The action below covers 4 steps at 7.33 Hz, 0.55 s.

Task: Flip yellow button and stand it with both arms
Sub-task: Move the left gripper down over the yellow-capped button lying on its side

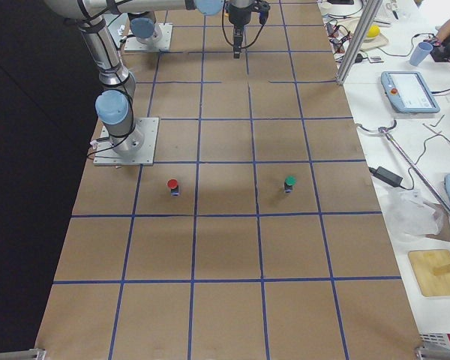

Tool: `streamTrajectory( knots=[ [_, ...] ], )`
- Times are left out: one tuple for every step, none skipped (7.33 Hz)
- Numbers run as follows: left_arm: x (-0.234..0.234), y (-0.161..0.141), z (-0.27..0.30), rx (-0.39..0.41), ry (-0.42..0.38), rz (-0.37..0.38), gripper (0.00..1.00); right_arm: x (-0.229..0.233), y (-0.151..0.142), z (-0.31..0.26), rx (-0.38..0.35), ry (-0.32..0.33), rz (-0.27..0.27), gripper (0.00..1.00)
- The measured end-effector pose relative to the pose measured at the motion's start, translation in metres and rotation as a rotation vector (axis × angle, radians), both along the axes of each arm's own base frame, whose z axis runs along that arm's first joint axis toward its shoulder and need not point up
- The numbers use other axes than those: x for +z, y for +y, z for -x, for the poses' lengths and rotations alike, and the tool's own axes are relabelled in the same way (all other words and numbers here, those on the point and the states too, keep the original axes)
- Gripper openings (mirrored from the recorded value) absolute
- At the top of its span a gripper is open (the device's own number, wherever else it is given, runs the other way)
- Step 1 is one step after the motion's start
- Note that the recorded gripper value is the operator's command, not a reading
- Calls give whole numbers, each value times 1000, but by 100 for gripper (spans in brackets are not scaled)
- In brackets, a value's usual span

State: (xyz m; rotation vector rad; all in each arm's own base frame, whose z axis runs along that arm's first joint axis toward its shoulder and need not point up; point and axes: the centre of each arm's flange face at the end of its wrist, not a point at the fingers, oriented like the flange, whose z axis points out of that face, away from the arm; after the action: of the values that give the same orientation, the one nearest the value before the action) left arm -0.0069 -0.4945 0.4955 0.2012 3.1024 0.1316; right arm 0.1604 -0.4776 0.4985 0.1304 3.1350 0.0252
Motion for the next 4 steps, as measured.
streamTrajectory(
  knots=[
    [-24, 1, -62, -7, 14, -26, 100, -1, -1, 0, -1, 0, -1, 100],
    [-51, 2, -116, -24, 26, -26, 100, -1, -1, 0, -2, 0, -2, 100],
    [-79, 1, -152, -59, 24, -10, 100, -2, -1, 0, -5, -1, -2, 100],
    [-105, -3, -173, -105, 13, 13, 100, -3, -2, -1, -10, -3, -2, 100]
  ],
)
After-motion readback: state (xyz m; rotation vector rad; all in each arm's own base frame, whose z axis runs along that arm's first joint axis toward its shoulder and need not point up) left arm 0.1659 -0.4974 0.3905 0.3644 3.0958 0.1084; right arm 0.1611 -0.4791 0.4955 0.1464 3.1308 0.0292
